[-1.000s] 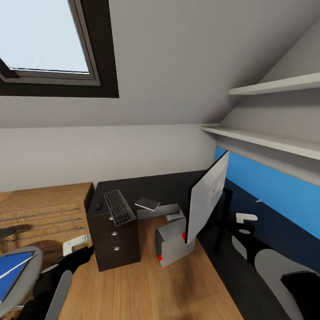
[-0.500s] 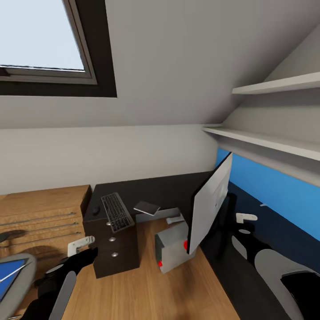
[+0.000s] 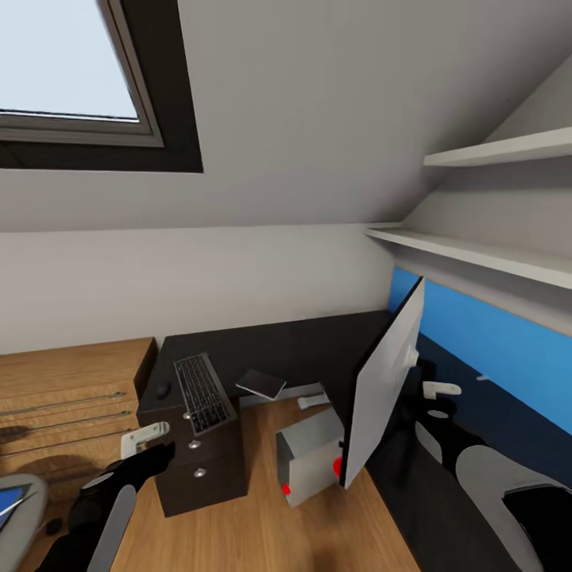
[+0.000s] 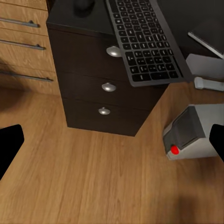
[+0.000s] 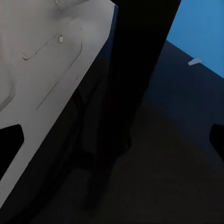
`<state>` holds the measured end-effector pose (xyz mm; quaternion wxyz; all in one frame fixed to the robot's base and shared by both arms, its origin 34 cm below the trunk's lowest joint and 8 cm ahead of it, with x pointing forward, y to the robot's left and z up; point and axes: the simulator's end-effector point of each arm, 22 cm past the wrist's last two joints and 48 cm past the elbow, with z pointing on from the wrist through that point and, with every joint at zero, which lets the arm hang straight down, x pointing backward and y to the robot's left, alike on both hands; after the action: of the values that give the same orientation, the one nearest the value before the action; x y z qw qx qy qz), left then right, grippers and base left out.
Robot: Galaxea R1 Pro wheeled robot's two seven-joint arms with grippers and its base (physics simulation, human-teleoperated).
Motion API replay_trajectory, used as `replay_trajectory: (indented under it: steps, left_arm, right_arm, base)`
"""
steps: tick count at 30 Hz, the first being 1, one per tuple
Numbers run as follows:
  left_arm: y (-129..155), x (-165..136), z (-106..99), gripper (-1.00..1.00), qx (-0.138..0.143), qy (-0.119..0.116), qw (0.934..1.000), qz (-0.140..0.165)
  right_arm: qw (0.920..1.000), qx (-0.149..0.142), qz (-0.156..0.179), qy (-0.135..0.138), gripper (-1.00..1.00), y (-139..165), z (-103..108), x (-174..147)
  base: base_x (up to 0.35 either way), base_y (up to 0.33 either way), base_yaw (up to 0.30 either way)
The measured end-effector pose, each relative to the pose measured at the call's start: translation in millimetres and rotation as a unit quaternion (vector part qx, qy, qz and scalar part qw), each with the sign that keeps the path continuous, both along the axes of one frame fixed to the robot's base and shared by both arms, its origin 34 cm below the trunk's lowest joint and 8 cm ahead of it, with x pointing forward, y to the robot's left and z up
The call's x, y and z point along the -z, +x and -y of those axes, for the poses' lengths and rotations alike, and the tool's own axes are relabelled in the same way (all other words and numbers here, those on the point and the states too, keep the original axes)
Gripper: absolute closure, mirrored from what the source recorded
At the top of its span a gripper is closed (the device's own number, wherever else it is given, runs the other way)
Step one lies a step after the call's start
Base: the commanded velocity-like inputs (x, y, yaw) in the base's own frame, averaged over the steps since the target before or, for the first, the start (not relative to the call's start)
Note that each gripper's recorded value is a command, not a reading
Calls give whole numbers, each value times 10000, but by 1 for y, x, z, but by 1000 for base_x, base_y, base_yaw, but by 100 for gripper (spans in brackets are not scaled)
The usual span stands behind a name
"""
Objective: In the bedroom, organize the workspace by keeping the computer under the desk, ensuring the monitor is on the desk, placing the keyboard on the desk next to the monitor, placing the mouse on the desk next to the keyboard, moving the folder from the swivel chair onto the desk next to the mouse, stacking the notebook on top of the folder with the pen on top of the notebook, and positioning the swivel chair next to the desk.
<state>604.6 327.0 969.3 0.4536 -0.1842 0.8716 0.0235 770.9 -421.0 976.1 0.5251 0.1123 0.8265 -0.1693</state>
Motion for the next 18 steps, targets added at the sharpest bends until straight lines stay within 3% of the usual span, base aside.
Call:
replay_trajectory:
  steps: [18]
  left_arm:
    - [0,0,0,-100,1,2,10000,-3]
  right_arm:
    - [10000,44,-36,-5,-100,-2,5,2]
  base:
    - [13,0,0]
